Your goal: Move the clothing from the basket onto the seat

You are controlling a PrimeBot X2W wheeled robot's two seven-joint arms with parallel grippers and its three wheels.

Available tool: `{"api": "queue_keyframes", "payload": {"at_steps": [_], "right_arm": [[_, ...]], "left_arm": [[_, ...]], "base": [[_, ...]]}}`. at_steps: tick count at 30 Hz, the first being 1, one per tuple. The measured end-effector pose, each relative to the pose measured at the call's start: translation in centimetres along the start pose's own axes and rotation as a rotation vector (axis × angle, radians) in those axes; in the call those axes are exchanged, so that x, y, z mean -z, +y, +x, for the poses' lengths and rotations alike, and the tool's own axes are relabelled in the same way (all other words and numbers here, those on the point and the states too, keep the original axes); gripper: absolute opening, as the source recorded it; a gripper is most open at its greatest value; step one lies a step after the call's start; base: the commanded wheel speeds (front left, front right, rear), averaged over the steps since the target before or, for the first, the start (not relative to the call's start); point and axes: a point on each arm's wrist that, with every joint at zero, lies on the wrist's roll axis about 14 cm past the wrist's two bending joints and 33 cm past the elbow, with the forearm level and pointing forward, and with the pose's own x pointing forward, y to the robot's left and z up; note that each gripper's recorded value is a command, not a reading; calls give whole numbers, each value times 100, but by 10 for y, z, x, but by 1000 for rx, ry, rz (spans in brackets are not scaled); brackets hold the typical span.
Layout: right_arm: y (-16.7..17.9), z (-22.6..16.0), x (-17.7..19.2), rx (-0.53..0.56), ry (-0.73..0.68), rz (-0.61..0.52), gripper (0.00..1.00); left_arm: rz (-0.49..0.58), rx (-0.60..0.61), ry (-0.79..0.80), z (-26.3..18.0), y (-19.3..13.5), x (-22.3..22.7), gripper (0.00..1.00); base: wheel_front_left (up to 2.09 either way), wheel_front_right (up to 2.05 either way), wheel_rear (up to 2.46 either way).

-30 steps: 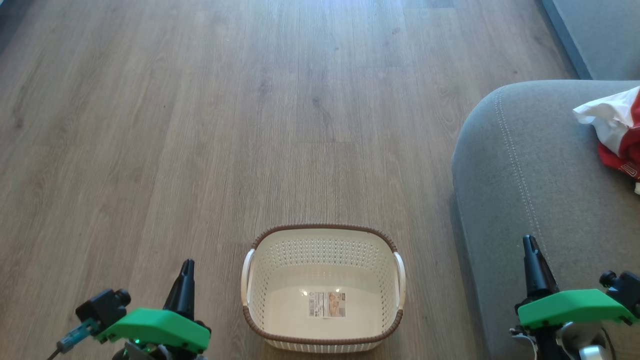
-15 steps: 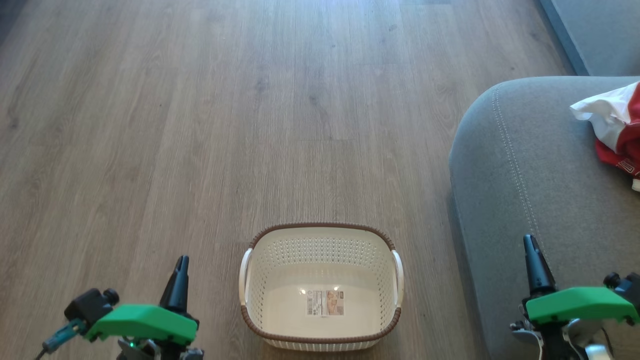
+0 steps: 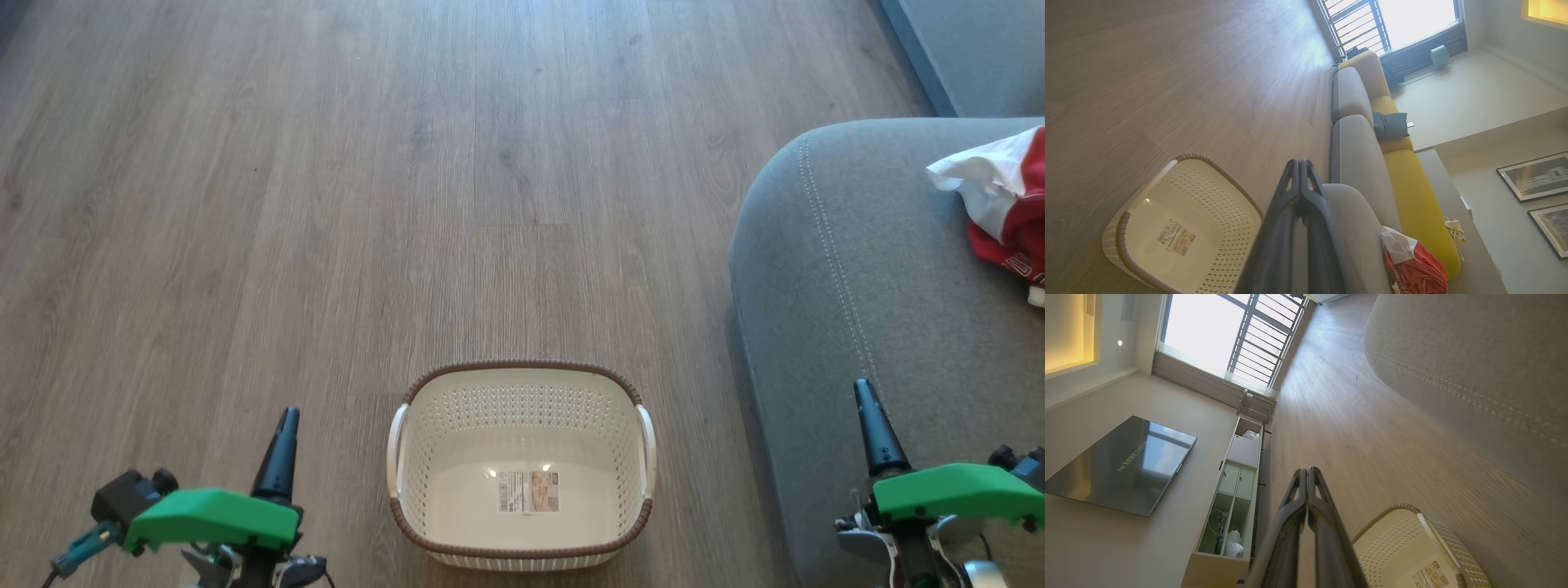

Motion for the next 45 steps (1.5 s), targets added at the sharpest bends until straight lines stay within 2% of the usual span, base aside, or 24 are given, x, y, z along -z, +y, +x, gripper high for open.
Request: {"api": "queue_keyframes", "payload": {"at_steps": [45], "right_arm": [[7, 10, -10, -35, 11, 454, 0]], "left_arm": [[-463, 68, 7, 16, -8, -17, 0]], "base": [[0, 0, 0]]}}
